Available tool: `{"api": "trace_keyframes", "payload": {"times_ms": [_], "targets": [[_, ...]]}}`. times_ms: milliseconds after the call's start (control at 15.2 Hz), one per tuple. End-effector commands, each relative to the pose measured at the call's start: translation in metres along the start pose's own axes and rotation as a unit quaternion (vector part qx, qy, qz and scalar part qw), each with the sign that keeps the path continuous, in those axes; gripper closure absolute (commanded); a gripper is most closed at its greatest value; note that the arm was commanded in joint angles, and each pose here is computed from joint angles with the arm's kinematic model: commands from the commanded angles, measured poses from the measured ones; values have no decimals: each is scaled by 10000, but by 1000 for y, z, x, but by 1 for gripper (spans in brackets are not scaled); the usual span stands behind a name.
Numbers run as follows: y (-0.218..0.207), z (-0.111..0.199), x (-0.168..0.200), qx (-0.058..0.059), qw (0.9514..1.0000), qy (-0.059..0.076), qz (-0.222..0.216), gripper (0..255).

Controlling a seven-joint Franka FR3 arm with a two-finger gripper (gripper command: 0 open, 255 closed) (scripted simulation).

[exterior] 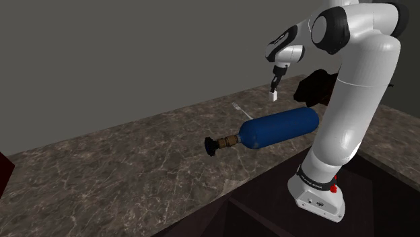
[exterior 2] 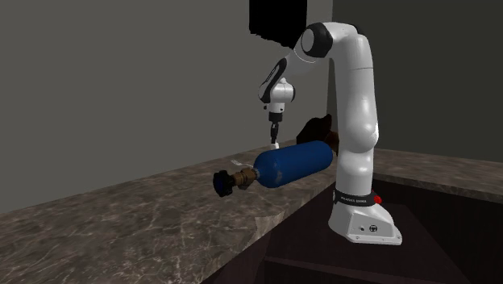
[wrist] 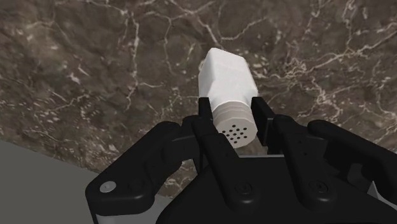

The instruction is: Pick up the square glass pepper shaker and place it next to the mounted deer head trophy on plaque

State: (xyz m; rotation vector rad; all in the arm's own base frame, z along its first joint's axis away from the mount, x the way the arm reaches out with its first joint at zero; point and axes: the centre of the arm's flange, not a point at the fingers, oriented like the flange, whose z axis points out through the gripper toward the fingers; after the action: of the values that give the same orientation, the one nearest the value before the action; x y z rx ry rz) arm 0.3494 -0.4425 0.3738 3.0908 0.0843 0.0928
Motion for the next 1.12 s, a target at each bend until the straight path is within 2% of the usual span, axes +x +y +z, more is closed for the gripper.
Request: {"api": "trace_keyframes", "payload": {"times_ms": [0,66,132,462,726,1056], "targets": [[0,0,0,0,10000,1,0,255],[0,0,0,0,10000,1,0,255],[0,0,0,0,10000,1,0,0],[0,0,0,0,10000,1,0,0],[0,-50,0,0,10000,1,0,0],[0,-50,0,0,10000,1,0,0]]}}
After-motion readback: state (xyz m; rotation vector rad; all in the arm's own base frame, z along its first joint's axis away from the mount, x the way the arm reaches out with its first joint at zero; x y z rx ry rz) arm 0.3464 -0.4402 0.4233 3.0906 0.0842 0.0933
